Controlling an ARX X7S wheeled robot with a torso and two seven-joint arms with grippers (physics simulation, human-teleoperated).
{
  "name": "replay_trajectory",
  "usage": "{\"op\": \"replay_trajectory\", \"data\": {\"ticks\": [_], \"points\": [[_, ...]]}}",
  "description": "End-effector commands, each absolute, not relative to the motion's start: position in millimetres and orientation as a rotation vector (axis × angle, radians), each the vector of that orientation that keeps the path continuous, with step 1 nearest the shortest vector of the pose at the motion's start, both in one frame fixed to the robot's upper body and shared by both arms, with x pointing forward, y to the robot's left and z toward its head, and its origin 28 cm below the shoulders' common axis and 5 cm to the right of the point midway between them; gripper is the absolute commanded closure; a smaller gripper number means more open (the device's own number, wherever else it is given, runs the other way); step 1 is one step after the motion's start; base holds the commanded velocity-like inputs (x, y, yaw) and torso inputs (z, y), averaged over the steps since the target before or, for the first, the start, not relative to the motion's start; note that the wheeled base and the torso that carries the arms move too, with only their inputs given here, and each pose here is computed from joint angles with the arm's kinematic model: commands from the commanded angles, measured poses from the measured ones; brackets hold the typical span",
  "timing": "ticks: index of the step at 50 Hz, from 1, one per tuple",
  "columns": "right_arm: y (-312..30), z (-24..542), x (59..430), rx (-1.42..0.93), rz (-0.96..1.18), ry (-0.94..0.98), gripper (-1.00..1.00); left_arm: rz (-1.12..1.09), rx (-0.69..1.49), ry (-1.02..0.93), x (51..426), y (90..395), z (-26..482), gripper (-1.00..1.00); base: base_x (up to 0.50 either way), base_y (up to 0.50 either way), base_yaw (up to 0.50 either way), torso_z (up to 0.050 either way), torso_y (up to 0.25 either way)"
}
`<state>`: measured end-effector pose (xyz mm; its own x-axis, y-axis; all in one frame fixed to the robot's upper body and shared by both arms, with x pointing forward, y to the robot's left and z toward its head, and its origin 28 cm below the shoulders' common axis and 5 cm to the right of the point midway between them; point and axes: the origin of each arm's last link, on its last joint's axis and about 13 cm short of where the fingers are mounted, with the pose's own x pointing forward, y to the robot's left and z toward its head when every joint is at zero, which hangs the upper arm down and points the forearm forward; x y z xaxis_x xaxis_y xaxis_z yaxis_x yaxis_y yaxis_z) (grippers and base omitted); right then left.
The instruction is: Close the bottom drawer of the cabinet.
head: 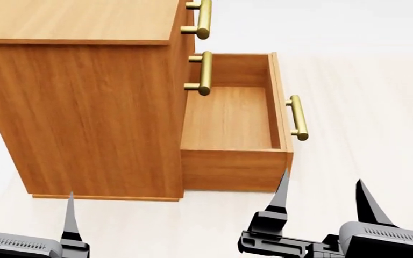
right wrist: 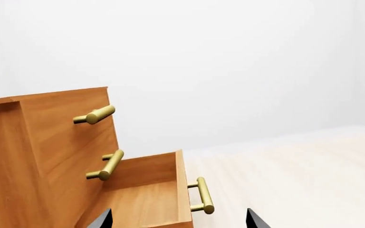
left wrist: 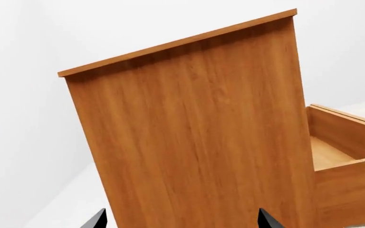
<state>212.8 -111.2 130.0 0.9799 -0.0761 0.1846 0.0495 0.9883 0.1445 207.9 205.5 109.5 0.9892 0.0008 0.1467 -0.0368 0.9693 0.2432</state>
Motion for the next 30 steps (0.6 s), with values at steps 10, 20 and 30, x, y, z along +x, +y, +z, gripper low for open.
{"op": "replay_trajectory", "data": {"ticks": [10, 20, 30], "points": [[-114.1, 133.0, 214.5, 0.123, -0.067, -0.215, -1.00, 0.021, 0.224, -0.160, 208.4, 206.2, 112.0, -1.00, 0.50, 0.02, 0.00, 0.000, 0.000], [-115.1, 142.3, 215.0, 0.064, -0.104, -0.215, -1.00, 0.021, 0.225, -0.159, 207.6, 205.7, 111.5, -1.00, 0.09, 0.00, 0.00, 0.000, 0.002], [-130.2, 188.8, 219.8, 0.021, -0.132, -0.291, -1.00, 0.020, 0.221, -0.153, 206.8, 205.4, 108.4, -1.00, 0.00, 0.00, 0.00, 0.000, 0.000]]}}
